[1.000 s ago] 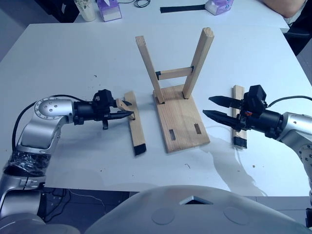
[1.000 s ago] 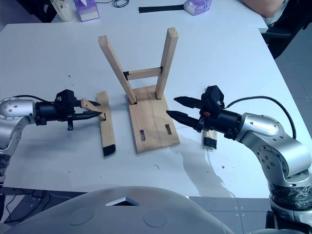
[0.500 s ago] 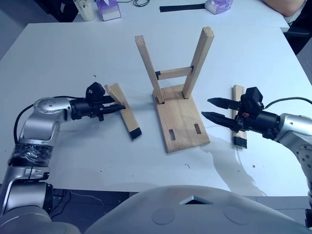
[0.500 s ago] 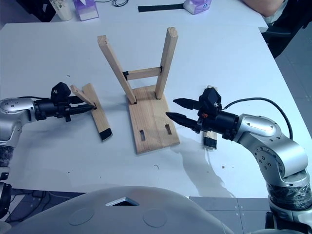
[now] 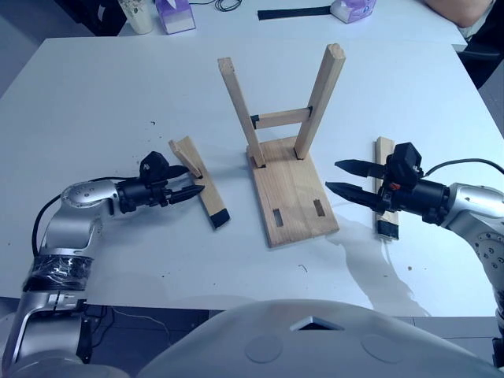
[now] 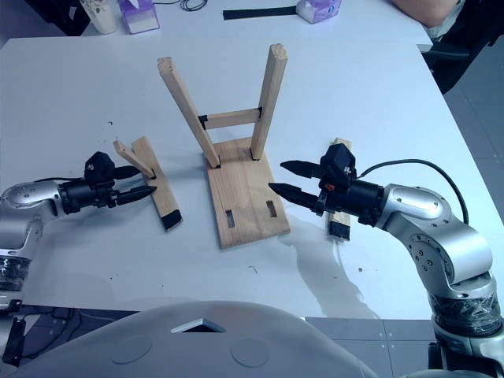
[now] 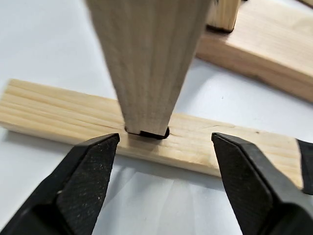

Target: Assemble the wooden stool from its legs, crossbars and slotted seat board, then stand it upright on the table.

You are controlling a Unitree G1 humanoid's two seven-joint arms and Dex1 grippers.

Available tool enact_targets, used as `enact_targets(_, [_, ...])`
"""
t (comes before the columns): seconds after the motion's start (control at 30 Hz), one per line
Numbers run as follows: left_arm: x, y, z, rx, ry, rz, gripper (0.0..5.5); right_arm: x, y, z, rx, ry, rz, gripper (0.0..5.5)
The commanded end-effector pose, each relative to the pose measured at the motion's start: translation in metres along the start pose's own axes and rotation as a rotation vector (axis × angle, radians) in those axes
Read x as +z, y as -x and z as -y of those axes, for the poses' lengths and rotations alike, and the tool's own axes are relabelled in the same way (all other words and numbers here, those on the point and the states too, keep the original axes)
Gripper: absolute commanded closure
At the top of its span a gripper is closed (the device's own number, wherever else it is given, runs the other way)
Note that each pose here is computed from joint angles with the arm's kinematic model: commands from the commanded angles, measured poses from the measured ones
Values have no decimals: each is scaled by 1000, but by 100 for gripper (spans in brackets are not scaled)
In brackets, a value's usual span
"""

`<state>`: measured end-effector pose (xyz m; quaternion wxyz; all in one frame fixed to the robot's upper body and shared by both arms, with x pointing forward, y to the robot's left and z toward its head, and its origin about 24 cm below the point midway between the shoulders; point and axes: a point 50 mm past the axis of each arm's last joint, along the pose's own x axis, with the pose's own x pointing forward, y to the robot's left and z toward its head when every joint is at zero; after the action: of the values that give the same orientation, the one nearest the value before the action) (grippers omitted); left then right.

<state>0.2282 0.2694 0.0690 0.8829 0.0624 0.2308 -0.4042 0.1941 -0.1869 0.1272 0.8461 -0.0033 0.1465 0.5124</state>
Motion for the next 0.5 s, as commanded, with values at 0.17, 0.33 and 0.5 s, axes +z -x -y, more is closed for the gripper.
enact_targets(0.17, [58,41,25,-46,-32,278,198,3,9,3,-25,16,6,286])
enact_targets(0.33, [87,53,15,-13,8,415,275,7,8,6,-20,19,18,286])
enact_targets(0.5, [100,35,15,-1,9,462,294,9,5,8,-1,29,9,286])
